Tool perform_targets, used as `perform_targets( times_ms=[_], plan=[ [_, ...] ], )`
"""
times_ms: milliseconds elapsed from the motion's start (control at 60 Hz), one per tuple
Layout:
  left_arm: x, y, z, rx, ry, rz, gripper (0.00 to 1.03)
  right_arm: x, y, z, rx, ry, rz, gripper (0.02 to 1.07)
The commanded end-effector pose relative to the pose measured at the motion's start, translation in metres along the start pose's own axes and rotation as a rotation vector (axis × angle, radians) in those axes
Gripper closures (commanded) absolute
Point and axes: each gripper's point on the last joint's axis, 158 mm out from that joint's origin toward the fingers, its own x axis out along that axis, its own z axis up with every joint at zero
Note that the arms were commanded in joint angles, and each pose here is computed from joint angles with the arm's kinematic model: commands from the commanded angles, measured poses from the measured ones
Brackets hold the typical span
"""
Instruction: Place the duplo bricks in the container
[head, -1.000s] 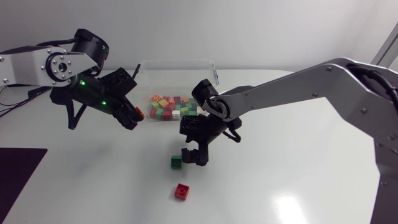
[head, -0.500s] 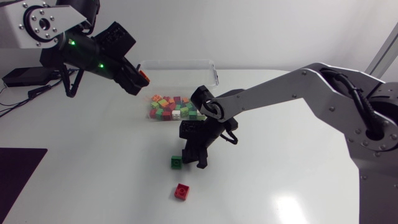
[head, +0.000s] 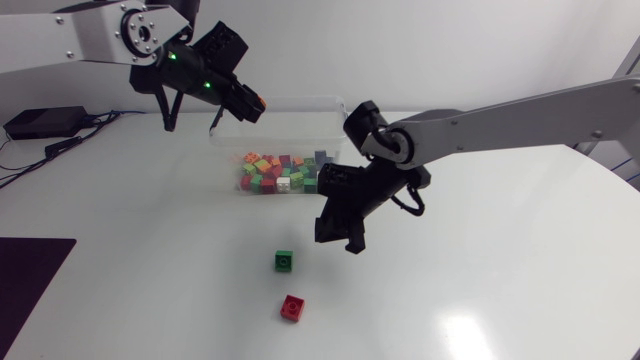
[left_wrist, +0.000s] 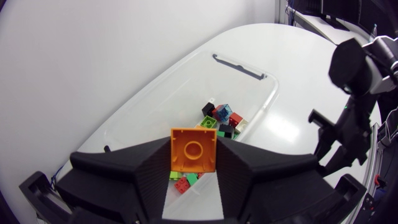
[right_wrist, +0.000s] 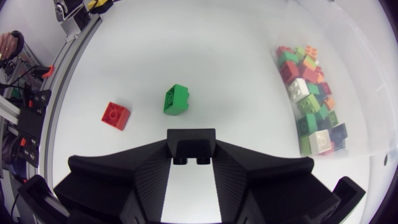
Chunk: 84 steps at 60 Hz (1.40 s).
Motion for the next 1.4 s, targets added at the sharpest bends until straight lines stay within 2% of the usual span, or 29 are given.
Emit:
perform_targets(
  times_ms=[0, 67, 100, 183, 233, 317, 433, 550, 733, 900, 1083, 1383],
  plan=[
    [0.017, 0.014, 0.000, -0.042, -0.008, 0.010, 0.68, -0.018, 0.007, 0.001, 0.009, -0.014, -0.003, 0.83],
    [0.026, 0.021, -0.001, -0.057, -0.012, 0.020, 0.65, -0.030, 0.004, 0.007, 0.010, -0.028, -0.027, 0.83],
    [0.031, 0.028, -0.002, -0.067, -0.019, 0.034, 0.57, -0.037, 0.002, 0.010, 0.013, -0.035, -0.040, 0.83],
    [0.043, 0.039, -0.010, -0.073, -0.003, 0.057, 0.16, -0.053, -0.005, 0.020, 0.018, -0.061, -0.078, 0.83],
    [0.045, 0.043, -0.013, -0.075, 0.001, 0.065, 0.06, -0.062, -0.008, 0.027, 0.022, -0.073, -0.095, 0.83],
    [0.043, 0.045, -0.020, -0.076, 0.009, 0.069, 0.05, -0.075, -0.019, 0.038, 0.033, -0.099, -0.132, 0.83],
    [0.027, 0.048, -0.016, -0.059, -0.051, 0.108, 0.05, -0.094, -0.040, 0.055, 0.050, -0.139, -0.187, 0.82],
    [-0.003, 0.041, -0.014, -0.036, -0.095, 0.136, 0.05, -0.110, -0.063, 0.071, 0.075, -0.188, -0.246, 0.82],
    [-0.061, 0.011, -0.020, 0.033, -0.165, 0.139, 0.05, -0.125, -0.107, 0.097, 0.126, -0.275, -0.330, 0.82],
    [-0.086, -0.019, -0.038, 0.078, -0.185, 0.094, 0.05, -0.126, -0.148, 0.117, 0.166, -0.332, -0.374, 0.82],
    [-0.088, -0.057, -0.067, 0.143, -0.148, 0.012, 0.05, -0.112, -0.187, 0.135, 0.205, -0.381, -0.404, 0.82],
    [-0.066, -0.121, -0.108, 0.267, -0.035, -0.176, 0.05, -0.073, -0.226, 0.140, 0.246, -0.367, -0.437, 0.80]
  ],
)
